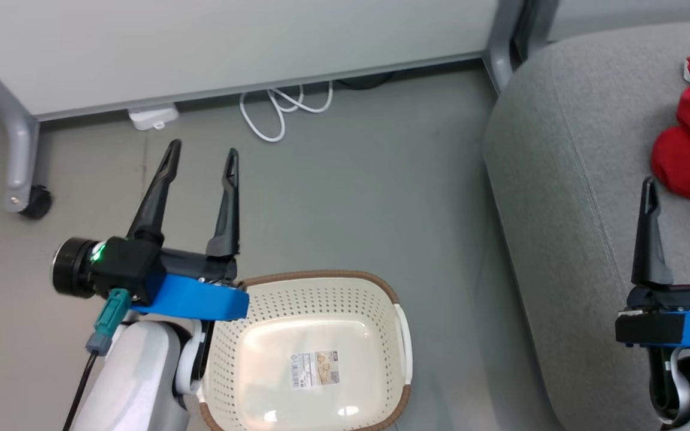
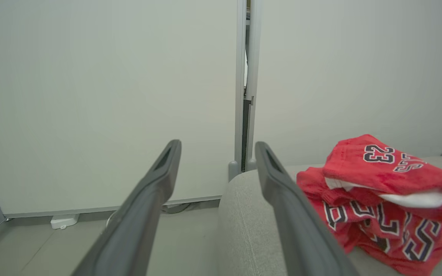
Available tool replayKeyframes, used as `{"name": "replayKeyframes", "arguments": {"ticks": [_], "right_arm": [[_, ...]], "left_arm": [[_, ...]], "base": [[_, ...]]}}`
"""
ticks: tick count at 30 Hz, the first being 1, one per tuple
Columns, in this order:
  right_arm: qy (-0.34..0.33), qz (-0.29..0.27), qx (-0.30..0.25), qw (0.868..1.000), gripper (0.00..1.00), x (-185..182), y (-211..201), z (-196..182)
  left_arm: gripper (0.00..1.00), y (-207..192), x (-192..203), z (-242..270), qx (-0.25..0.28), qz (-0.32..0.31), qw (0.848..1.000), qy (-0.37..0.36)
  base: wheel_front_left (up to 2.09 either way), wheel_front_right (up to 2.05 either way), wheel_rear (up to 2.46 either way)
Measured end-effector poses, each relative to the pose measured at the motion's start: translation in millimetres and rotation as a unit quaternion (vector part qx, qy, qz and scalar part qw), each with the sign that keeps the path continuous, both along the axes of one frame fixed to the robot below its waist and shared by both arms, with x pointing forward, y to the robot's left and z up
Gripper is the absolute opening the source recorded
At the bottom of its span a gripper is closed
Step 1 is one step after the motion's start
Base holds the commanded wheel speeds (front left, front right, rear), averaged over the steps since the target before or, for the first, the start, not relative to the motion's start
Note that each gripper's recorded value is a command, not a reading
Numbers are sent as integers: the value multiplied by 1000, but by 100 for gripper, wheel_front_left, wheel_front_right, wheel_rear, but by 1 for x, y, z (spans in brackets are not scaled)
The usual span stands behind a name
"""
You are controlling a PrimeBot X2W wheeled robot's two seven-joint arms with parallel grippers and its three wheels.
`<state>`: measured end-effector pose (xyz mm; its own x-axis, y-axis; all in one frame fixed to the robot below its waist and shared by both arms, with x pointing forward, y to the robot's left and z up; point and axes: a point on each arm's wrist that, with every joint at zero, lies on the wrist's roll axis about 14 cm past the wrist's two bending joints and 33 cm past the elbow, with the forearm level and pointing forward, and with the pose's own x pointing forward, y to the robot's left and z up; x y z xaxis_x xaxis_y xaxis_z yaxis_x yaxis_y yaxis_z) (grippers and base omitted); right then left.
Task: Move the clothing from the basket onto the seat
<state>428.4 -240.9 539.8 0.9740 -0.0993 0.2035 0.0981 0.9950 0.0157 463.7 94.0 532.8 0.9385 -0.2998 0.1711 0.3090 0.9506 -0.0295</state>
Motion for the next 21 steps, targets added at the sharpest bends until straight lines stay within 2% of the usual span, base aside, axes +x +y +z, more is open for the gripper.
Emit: {"name": "replayKeyframes", "arguments": {"ticks": [7, 13, 21], "right_arm": [[-9, 55, 10, 998, 100, -2, 40, 8], [0, 74, 14, 997, 100, -14, 53, 5], [8, 88, 25, 996, 100, -23, 63, 0]], "left_arm": [[100, 41, -33, 7, -4, 62, 998, -4], [100, 64, -59, 2, -19, 99, 995, 7], [100, 77, -81, -8, -26, 115, 993, 22]], "base": [[0, 0, 0], [0, 0, 0], [0, 0, 0]]}}
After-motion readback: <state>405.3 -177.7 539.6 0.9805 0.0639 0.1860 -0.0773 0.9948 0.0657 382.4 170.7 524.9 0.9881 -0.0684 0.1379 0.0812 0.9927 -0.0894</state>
